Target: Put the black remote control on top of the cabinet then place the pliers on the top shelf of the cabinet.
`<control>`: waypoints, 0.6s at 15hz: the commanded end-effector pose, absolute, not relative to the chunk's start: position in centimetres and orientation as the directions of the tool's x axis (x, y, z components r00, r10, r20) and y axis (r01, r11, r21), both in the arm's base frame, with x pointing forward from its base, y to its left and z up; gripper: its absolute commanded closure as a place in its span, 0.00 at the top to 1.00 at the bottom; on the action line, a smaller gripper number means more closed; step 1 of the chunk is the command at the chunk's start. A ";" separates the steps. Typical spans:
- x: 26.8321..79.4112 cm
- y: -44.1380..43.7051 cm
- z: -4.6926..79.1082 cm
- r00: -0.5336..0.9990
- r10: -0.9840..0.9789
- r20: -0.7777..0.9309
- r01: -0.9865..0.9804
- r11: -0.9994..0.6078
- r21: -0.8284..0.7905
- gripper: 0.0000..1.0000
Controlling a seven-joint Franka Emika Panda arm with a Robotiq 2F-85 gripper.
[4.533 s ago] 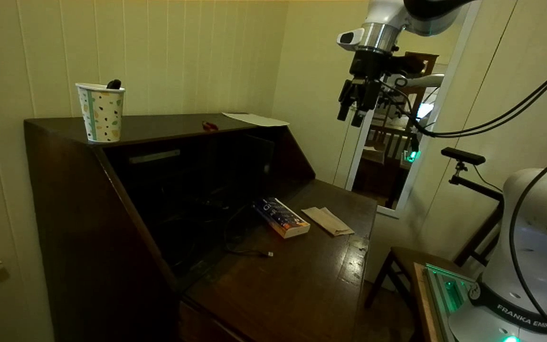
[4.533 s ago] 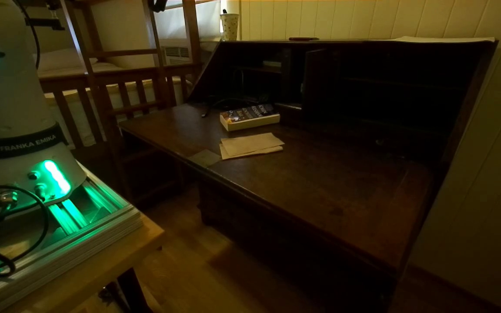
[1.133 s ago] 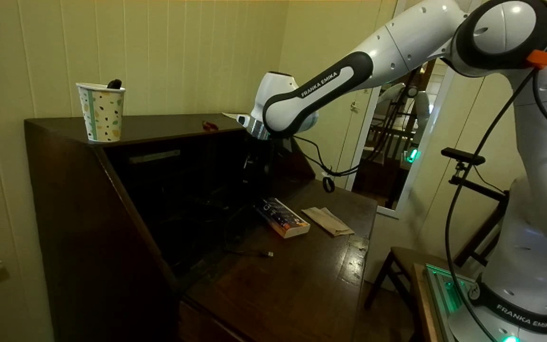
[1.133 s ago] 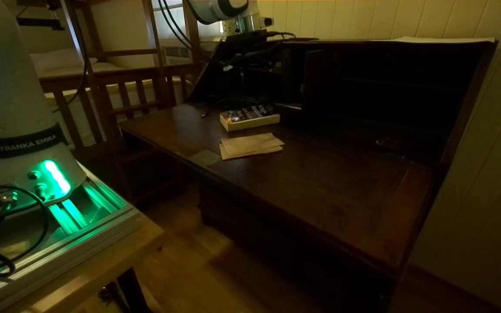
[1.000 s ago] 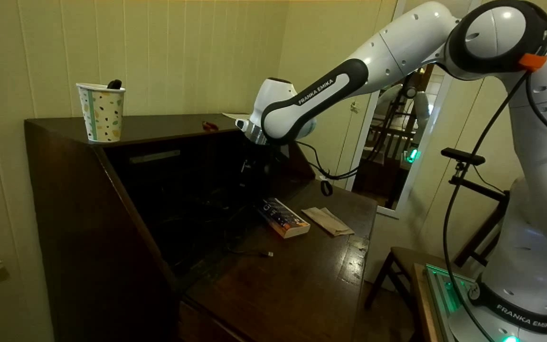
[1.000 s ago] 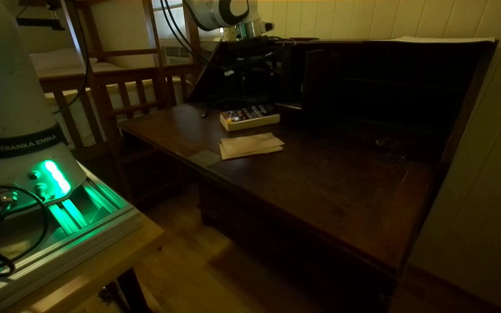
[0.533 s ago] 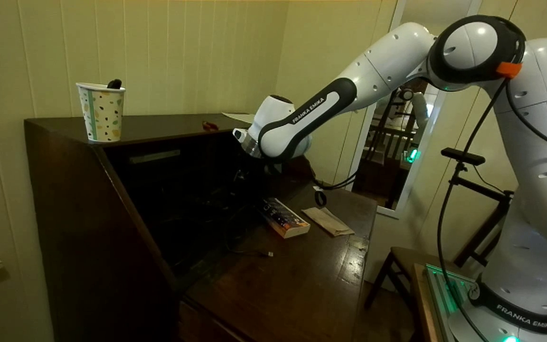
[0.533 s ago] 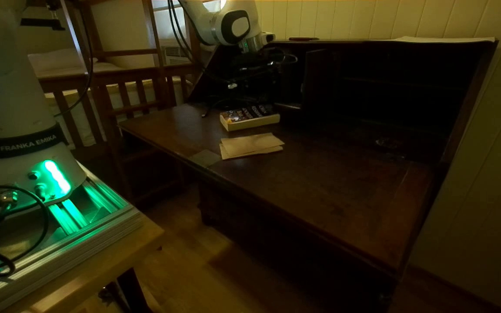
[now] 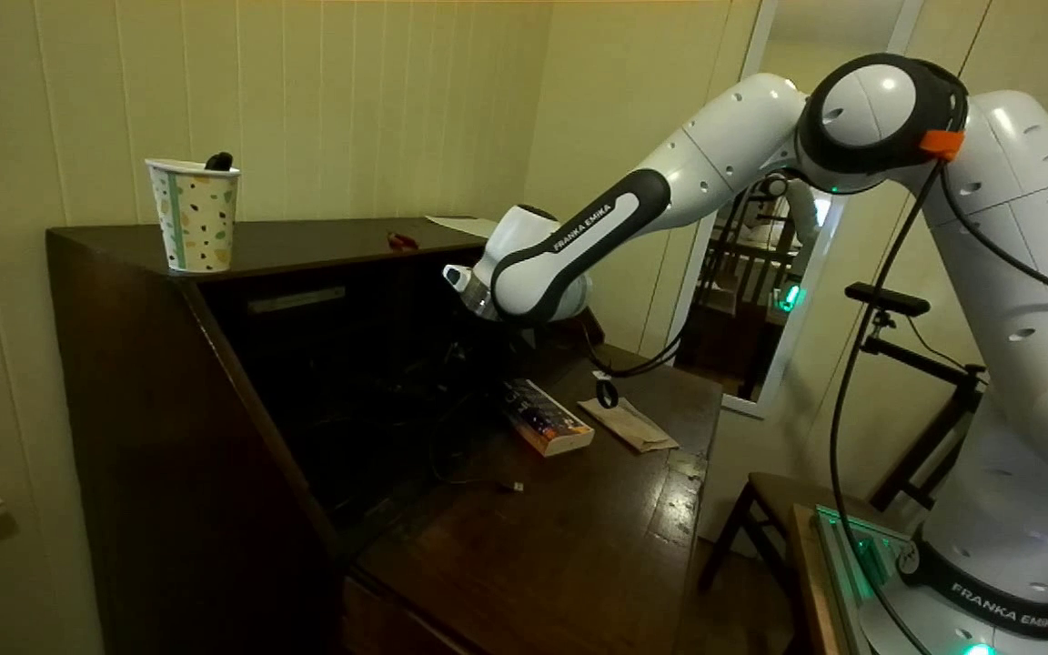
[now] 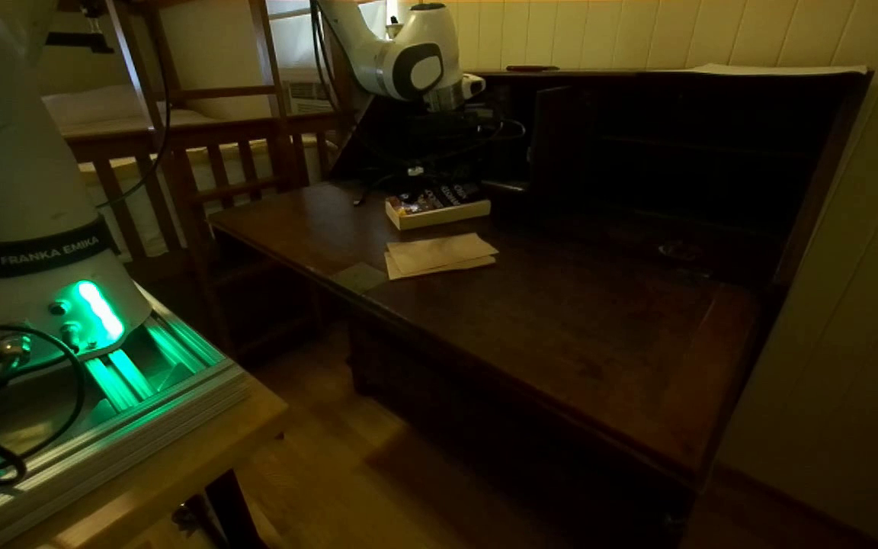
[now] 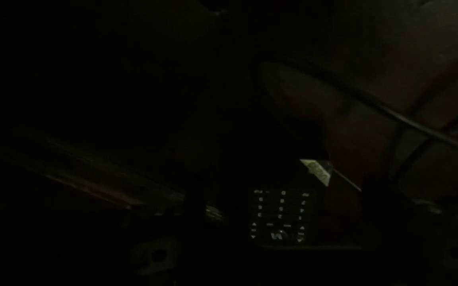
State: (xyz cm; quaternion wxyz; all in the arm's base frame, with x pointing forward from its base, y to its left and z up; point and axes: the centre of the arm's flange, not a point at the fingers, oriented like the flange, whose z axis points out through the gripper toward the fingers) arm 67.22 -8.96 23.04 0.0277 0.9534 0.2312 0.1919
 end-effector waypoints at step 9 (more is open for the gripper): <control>71.2 -8.6 20.8 0.817 0.466 0.341 0.453 -0.883 0.121 1.00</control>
